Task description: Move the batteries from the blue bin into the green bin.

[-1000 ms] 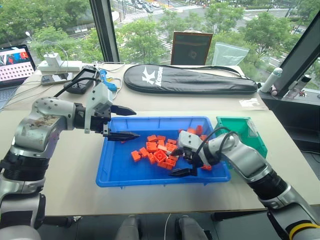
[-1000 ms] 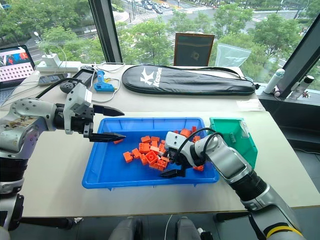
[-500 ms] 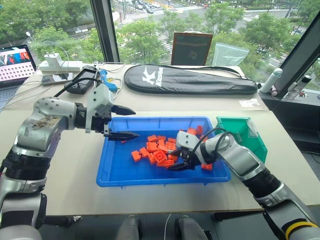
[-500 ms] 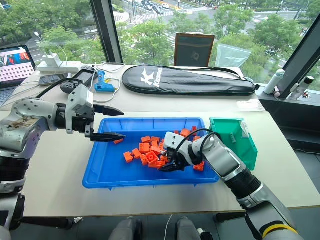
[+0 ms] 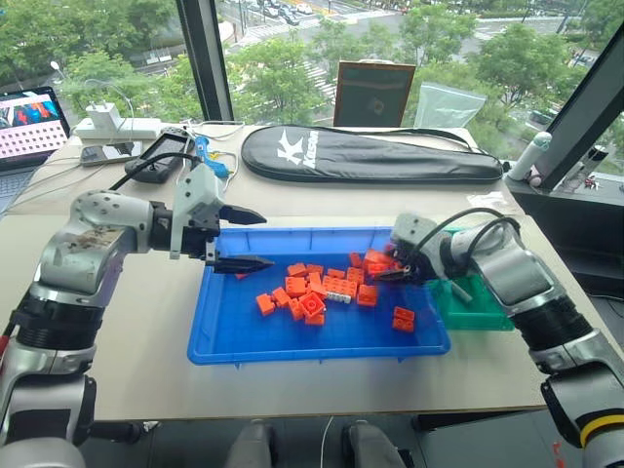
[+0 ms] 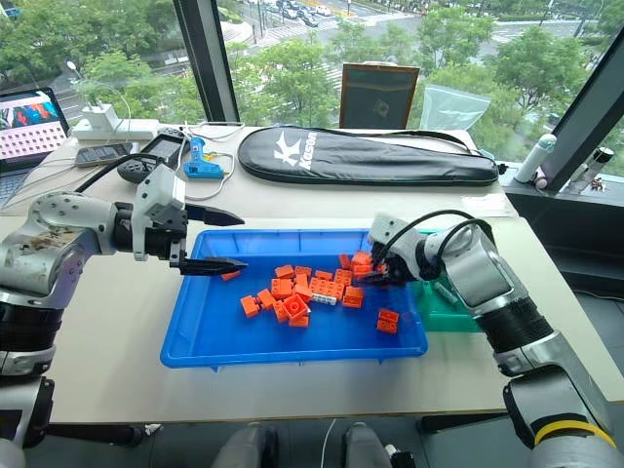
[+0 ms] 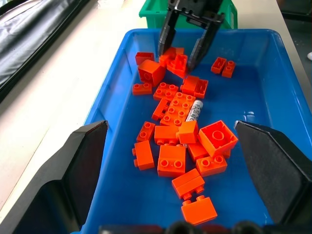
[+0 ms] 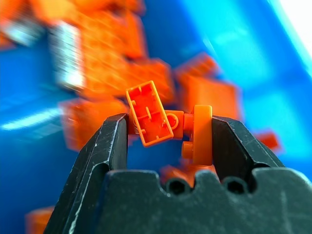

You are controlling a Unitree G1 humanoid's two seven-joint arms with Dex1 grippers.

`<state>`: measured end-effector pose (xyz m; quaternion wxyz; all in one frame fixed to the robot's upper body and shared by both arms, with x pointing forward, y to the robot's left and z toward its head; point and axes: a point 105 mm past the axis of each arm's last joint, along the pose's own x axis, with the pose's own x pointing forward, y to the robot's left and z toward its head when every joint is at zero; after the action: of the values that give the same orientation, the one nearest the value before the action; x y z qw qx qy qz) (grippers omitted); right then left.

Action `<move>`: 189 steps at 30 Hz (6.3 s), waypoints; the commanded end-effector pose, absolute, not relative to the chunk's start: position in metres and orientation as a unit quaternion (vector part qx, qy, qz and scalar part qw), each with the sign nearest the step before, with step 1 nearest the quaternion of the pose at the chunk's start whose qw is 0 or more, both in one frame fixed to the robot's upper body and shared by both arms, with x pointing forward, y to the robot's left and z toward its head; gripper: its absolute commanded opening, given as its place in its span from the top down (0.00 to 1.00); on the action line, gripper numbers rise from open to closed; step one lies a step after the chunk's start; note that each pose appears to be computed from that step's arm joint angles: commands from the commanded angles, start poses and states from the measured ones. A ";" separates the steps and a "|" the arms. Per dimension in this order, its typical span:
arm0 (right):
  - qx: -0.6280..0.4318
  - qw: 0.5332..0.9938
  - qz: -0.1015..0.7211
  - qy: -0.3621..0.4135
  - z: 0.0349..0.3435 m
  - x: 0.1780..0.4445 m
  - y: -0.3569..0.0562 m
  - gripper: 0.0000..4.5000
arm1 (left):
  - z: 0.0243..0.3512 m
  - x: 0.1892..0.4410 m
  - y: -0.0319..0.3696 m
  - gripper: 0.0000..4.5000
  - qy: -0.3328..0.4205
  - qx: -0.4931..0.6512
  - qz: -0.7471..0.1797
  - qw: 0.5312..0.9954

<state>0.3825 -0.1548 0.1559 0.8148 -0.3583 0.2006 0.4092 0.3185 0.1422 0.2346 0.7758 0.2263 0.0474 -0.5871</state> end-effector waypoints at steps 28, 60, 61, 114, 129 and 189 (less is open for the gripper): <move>-0.278 0.748 0.571 0.194 0.135 0.313 -0.064 0.01 | 0.245 0.314 0.142 0.00 0.033 0.244 -0.595 0.765; -0.300 0.756 0.547 0.198 0.134 0.326 -0.079 0.39 | 0.240 0.314 0.143 0.00 0.037 0.253 -0.592 0.764; -0.300 0.756 0.547 0.198 0.133 0.326 -0.079 0.39 | 0.239 0.314 0.143 0.00 0.037 0.255 -0.592 0.764; -0.343 0.880 0.241 0.223 0.205 0.353 -0.271 0.83 | 0.271 0.311 0.107 0.00 -0.023 0.152 -0.657 0.738; -0.244 0.825 0.494 0.124 0.204 0.331 -0.107 0.01 | 0.245 0.314 0.144 0.00 0.052 0.226 -0.610 0.758; -0.254 0.792 0.542 0.124 0.145 0.327 -0.033 0.13 | 0.246 0.313 0.144 0.00 0.047 0.238 -0.599 0.763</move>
<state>0.3227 -0.0354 0.1357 0.7876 -0.2456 0.1480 0.5454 0.3150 0.1471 0.2348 0.7665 0.2203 0.0670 -0.5995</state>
